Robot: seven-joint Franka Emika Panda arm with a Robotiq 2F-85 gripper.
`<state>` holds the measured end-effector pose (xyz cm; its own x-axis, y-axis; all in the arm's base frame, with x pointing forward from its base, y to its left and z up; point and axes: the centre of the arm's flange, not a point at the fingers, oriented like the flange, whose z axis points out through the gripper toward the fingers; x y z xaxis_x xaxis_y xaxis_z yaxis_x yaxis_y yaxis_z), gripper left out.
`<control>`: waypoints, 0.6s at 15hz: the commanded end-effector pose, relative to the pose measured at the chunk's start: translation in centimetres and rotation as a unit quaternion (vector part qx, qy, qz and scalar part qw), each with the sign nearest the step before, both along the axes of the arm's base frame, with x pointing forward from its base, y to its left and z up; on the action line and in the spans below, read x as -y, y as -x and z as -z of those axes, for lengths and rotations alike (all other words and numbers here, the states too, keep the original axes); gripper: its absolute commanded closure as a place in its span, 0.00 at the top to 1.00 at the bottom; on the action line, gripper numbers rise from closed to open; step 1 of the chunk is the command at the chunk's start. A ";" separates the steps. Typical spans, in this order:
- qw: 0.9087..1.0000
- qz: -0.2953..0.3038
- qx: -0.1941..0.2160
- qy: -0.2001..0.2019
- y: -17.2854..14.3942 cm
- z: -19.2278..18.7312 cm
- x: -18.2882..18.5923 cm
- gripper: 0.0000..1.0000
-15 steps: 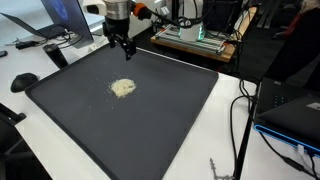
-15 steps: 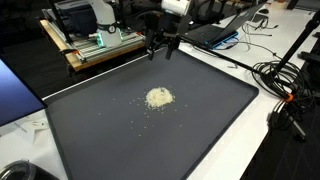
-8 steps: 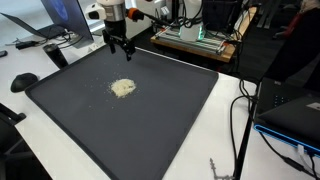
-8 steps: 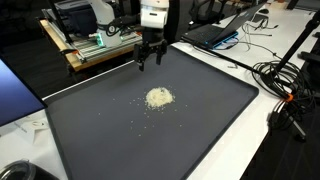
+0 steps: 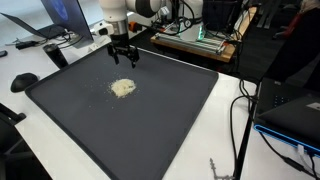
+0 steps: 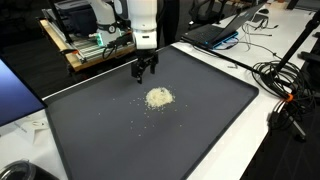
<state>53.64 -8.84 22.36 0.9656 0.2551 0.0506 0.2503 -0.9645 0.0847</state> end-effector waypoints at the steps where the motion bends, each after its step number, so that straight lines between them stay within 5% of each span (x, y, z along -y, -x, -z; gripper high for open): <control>1: 0.999 -0.038 0.014 0.005 -0.3 2.4 0.3 1.00; 9: 0.990 -0.140 0.023 0.004 -1.2 6.4 -0.7 1.00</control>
